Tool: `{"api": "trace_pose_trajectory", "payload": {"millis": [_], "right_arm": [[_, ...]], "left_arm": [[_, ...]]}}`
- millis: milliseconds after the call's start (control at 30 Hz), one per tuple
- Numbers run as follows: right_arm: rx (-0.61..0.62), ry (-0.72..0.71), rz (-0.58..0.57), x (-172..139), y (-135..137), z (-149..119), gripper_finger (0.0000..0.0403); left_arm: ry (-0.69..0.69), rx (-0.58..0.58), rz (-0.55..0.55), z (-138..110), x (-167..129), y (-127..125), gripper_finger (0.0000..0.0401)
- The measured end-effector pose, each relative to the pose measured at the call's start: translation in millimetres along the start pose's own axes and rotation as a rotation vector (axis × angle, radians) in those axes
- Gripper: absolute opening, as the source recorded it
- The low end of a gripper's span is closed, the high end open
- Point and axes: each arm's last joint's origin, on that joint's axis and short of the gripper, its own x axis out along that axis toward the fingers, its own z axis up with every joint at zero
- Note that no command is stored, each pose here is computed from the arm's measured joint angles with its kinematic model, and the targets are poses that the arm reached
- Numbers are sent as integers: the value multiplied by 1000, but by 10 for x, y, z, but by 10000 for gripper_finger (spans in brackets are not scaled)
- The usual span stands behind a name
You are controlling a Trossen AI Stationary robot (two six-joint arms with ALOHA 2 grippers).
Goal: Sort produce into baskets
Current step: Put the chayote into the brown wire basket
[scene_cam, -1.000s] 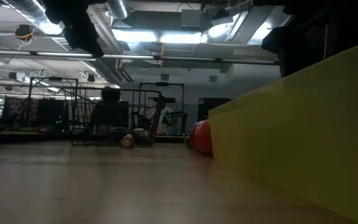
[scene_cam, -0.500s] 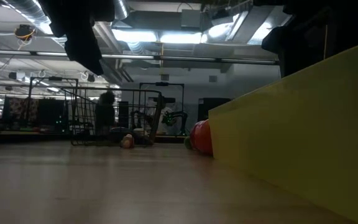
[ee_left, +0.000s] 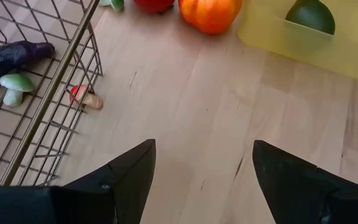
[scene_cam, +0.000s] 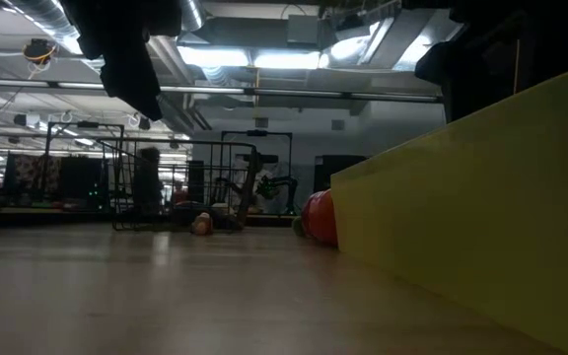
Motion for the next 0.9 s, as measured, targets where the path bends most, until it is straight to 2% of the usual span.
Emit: {"api": "trace_pose_trajectory", "payload": {"millis": [333, 600, 733, 900], "right_arm": [[0, 0, 0, 0, 0, 0, 335], [0, 2, -1, 0, -1, -2, 335], [0, 2, -1, 0, -2, -2, 335], [0, 2, -1, 0, -1, -2, 335]], "left_arm": [[4, 4, -6, -1, 0, -2, 270], [16, 2, -30, -4, 8, -15, 357], [72, 0, -120, -29, 2, -56, 395], [184, -31, -274, -135, -37, -214, 390]]}}
